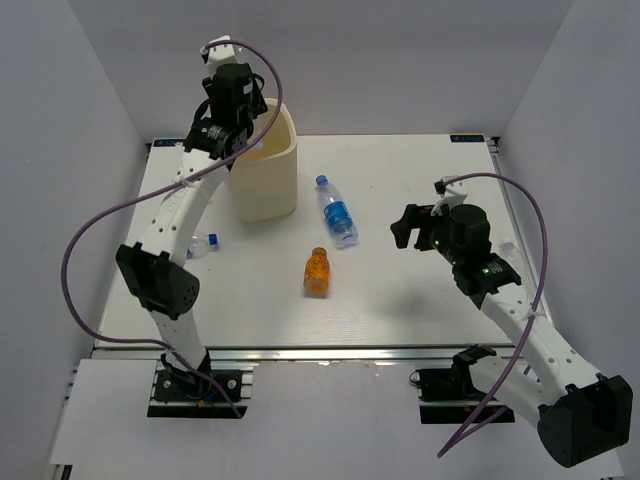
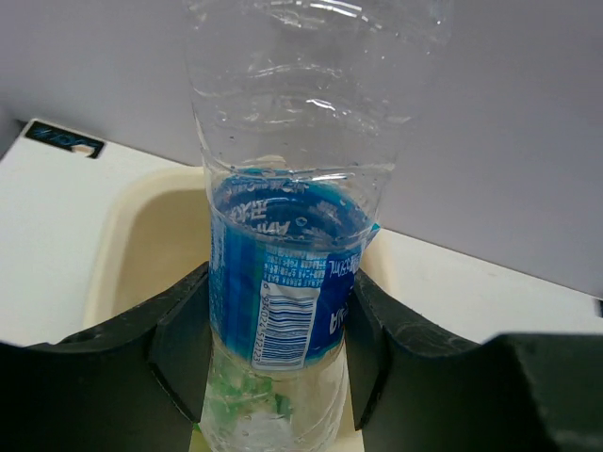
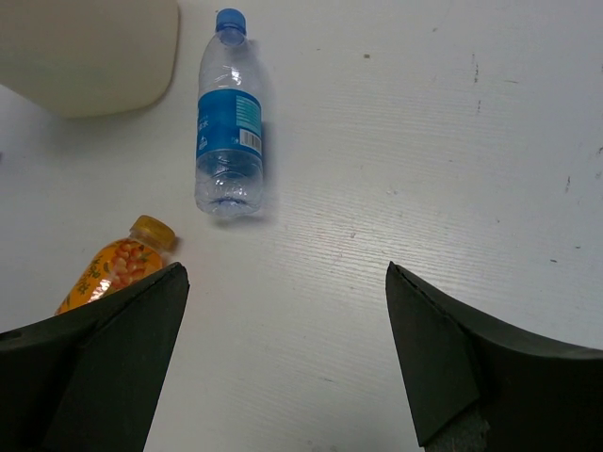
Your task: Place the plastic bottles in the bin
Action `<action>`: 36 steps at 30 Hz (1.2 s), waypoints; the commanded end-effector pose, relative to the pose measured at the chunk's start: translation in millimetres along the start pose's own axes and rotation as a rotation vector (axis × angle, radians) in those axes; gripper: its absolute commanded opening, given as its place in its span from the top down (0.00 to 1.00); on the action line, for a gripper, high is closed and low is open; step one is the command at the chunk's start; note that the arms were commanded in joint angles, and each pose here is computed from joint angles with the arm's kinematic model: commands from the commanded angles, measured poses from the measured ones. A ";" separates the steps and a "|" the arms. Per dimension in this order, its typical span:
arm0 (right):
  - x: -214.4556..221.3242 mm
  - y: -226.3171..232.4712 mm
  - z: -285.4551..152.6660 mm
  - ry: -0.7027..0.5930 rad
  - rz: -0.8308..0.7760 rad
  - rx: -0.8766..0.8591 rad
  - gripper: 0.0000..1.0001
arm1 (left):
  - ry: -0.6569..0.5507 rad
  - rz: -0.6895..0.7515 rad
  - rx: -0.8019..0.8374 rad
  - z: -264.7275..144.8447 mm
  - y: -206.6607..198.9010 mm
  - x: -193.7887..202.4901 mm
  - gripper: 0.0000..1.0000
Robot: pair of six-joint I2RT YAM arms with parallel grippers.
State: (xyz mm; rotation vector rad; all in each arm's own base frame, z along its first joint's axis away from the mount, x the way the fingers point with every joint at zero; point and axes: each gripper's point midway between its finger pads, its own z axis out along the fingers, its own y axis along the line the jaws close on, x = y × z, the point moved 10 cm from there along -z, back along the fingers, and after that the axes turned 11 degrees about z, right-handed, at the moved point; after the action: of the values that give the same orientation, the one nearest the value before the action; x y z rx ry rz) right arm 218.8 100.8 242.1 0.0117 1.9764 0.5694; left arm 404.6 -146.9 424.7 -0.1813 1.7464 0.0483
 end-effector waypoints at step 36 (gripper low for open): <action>1.5 -6.0 7.4 0.008 -0.027 0.036 0.11 | 0.486 -0.641 -0.577 -40.9 212.6 161.4 0.02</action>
State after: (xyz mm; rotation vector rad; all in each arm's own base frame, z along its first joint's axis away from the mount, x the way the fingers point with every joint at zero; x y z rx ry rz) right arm 221.7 100.8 233.2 -0.0003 2.0198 0.5412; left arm 312.5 46.7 274.3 -1.1009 2.0076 0.2250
